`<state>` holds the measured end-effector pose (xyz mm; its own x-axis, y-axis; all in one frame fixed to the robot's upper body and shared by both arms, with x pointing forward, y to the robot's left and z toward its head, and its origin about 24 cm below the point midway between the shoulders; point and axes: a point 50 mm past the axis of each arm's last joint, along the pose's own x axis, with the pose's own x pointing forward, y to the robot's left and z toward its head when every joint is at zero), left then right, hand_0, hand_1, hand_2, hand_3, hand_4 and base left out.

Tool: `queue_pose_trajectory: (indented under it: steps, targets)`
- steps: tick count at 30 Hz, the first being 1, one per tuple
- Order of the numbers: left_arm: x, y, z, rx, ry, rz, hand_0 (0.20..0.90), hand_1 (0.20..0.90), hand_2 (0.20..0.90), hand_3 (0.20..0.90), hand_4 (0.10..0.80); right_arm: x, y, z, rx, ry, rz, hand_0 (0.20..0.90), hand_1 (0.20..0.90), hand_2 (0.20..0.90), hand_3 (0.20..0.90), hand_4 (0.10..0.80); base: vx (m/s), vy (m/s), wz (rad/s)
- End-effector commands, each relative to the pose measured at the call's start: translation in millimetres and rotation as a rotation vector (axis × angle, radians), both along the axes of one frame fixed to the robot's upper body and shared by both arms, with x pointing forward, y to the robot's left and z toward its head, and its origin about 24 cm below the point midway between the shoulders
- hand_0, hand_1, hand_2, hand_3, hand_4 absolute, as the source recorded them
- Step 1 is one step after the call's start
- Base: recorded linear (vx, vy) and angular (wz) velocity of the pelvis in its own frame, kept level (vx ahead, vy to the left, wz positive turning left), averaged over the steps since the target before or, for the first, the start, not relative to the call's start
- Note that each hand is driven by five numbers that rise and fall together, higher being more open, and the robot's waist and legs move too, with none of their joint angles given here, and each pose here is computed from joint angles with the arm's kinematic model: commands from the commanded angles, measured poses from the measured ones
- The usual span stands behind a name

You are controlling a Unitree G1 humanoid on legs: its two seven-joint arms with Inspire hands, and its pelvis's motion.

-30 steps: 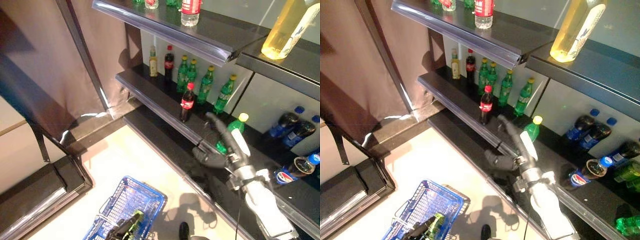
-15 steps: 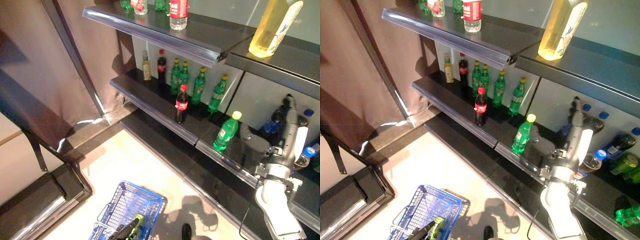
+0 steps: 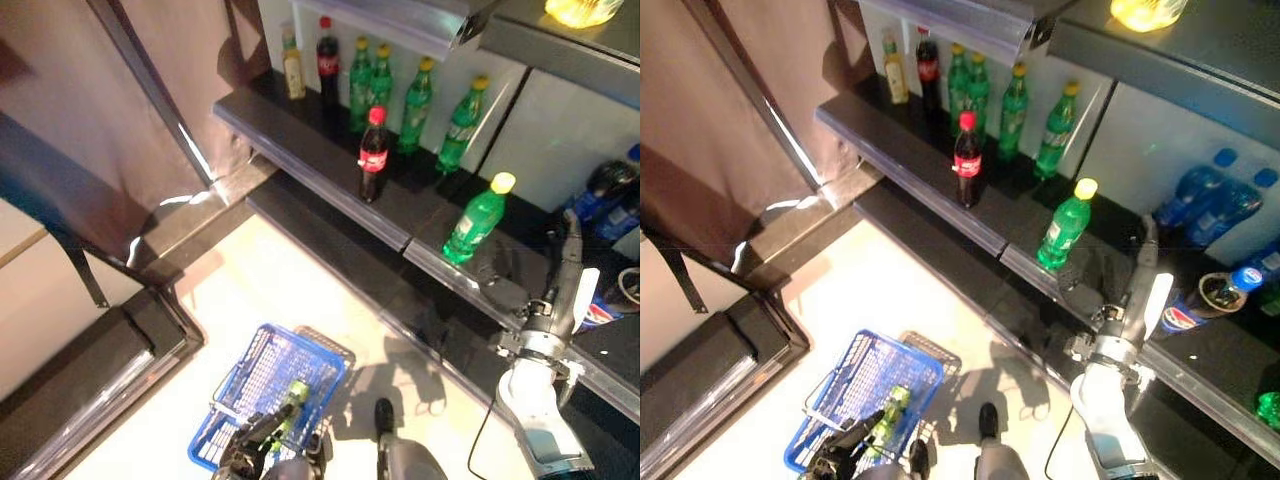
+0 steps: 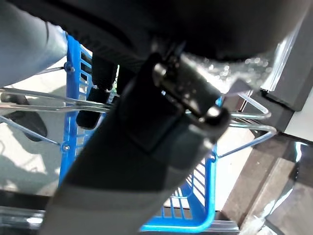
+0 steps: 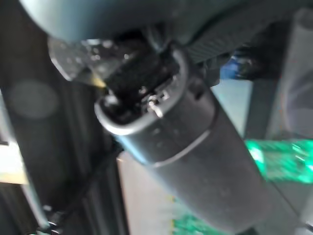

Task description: Pick up the drink and place into the basket.

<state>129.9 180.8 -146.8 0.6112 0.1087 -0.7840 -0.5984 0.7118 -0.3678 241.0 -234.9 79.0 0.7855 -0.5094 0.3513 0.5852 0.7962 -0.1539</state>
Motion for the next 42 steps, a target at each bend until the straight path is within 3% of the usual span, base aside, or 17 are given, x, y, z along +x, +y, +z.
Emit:
queue_pose_trajectory:
  steps: [1,12,28,42]
  targets:
    - [-6,4,3,0.029,-0.034,-0.005,0.300,0.300,0.300,0.200,0.100,20,14,69,0.039,-0.390,0.017,0.900,0.900,0.900,0.900,0.800,-0.168,0.010,0.14]
    - [33,-2,17,0.008,-0.153,-0.028,0.300,0.300,0.300,0.200,0.100,47,23,123,0.150,-0.607,-0.129,0.900,0.900,0.900,0.900,0.800,-0.089,0.010,0.08]
    - [48,-19,26,-0.057,-0.229,-0.076,0.300,0.300,0.300,0.200,0.100,57,9,169,0.176,-0.715,-0.223,0.900,0.900,0.900,0.900,0.800,-0.011,0.013,-0.02]
    - [54,-16,29,-0.063,-0.234,-0.096,0.300,0.300,0.300,0.200,0.100,79,6,220,0.175,-0.716,-0.156,0.900,0.900,0.900,0.900,0.800,-0.007,-0.004,0.02]
